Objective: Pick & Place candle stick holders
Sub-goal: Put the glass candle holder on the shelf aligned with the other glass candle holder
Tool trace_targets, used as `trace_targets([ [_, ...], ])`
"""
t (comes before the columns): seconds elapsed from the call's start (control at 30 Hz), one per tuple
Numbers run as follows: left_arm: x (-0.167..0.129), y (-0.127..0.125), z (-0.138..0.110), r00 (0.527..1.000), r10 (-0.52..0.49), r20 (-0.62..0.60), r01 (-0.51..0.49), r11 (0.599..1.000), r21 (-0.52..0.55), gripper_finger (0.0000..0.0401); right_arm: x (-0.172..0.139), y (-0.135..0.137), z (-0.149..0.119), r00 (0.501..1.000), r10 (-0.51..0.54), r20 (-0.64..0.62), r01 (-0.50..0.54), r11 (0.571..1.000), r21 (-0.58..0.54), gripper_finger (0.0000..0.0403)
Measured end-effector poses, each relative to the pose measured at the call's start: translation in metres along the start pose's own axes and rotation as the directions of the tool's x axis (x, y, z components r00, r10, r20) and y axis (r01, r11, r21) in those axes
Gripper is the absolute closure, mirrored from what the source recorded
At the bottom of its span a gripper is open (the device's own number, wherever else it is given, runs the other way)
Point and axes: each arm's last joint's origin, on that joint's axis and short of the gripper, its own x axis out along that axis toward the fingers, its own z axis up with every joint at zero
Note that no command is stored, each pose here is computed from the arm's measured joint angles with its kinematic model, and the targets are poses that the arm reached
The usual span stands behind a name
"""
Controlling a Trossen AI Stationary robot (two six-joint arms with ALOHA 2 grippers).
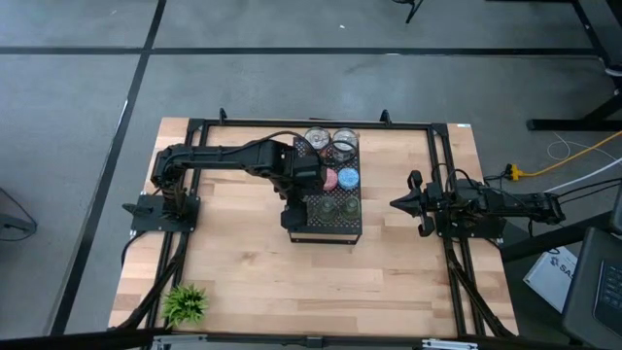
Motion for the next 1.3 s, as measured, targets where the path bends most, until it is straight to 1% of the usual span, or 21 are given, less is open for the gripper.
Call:
trace_targets([
  [0.93, 0.0022, -0.0007, 0.0, 1.0, 0.002, -0.004, -0.002, 1.0, 0.001, 0.0221, 0.0, 0.0, 0.0, 1.0, 0.0, 0.0, 0.0, 1.0, 0.0, 0.0398],
  [1.3, 0.0022, -0.0009, 0.0, 1.0, 0.024, 0.0, -0.024, 1.0, 0.005, 0.0202, 0.0, 0.0, 0.0, 1.0, 0.0, 0.0, 0.0, 1.0, 0.0, 0.0397],
])
